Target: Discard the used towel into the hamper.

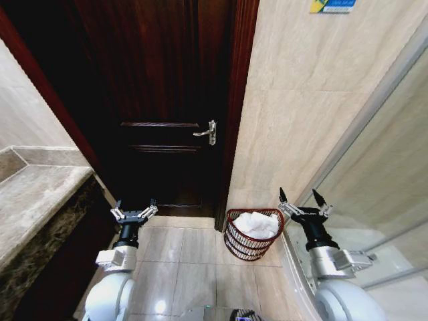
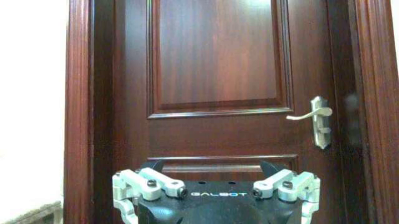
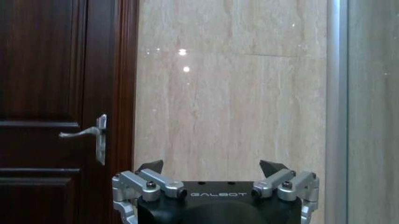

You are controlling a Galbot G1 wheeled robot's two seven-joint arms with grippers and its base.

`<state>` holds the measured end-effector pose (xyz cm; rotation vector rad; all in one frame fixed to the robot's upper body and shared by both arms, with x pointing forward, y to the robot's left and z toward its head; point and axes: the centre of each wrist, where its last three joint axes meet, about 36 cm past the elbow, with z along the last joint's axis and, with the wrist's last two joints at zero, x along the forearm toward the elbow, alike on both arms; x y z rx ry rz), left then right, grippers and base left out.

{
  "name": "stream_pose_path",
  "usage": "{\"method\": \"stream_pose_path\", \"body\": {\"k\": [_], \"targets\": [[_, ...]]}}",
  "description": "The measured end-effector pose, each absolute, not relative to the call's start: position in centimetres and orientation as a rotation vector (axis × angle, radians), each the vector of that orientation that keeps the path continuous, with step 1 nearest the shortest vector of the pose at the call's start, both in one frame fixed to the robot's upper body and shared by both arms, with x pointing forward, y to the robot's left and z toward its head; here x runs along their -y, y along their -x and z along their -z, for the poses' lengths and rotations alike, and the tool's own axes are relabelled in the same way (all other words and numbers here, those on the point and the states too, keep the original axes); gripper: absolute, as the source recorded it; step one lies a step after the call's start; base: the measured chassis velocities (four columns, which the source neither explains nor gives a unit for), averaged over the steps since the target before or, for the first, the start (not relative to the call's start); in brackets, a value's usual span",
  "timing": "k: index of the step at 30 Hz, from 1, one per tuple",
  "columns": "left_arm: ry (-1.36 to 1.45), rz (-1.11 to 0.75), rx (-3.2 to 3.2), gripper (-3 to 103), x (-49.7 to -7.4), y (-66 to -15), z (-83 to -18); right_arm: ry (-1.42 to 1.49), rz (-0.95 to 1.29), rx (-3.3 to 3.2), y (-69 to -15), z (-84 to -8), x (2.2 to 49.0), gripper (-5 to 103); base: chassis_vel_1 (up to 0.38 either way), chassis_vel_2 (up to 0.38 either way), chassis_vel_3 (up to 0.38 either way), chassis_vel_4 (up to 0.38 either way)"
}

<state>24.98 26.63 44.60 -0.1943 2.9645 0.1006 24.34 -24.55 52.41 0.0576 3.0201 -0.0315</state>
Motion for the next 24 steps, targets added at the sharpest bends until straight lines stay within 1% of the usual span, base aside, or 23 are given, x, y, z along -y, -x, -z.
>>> {"method": "stream_pose_path", "body": {"k": [8, 11, 17, 24], "targets": [[0.221, -0.119, -2.989, 100, -26.4, -25.0, -43.5, -0.100, -0.009, -3.035, -24.6, -52.4, 25.1, 100, 0.000, 0.000, 0.000, 0.000], [0.247, -0.122, -2.989, 100, -26.2, -24.8, -43.6, -0.156, -0.016, -3.067, -24.2, -52.2, 24.9, 100, 0.000, 0.000, 0.000, 0.000], [0.256, -0.113, -2.975, 100, -25.6, -24.5, -44.2, -0.176, -0.025, -3.077, -24.2, -51.8, 24.6, 100, 0.000, 0.000, 0.000, 0.000], [0.176, -0.107, -2.967, 100, -24.4, -24.6, -45.5, -0.063, 0.001, -3.100, -24.1, -52.1, 24.3, 100, 0.000, 0.000, 0.000, 0.000]]}}
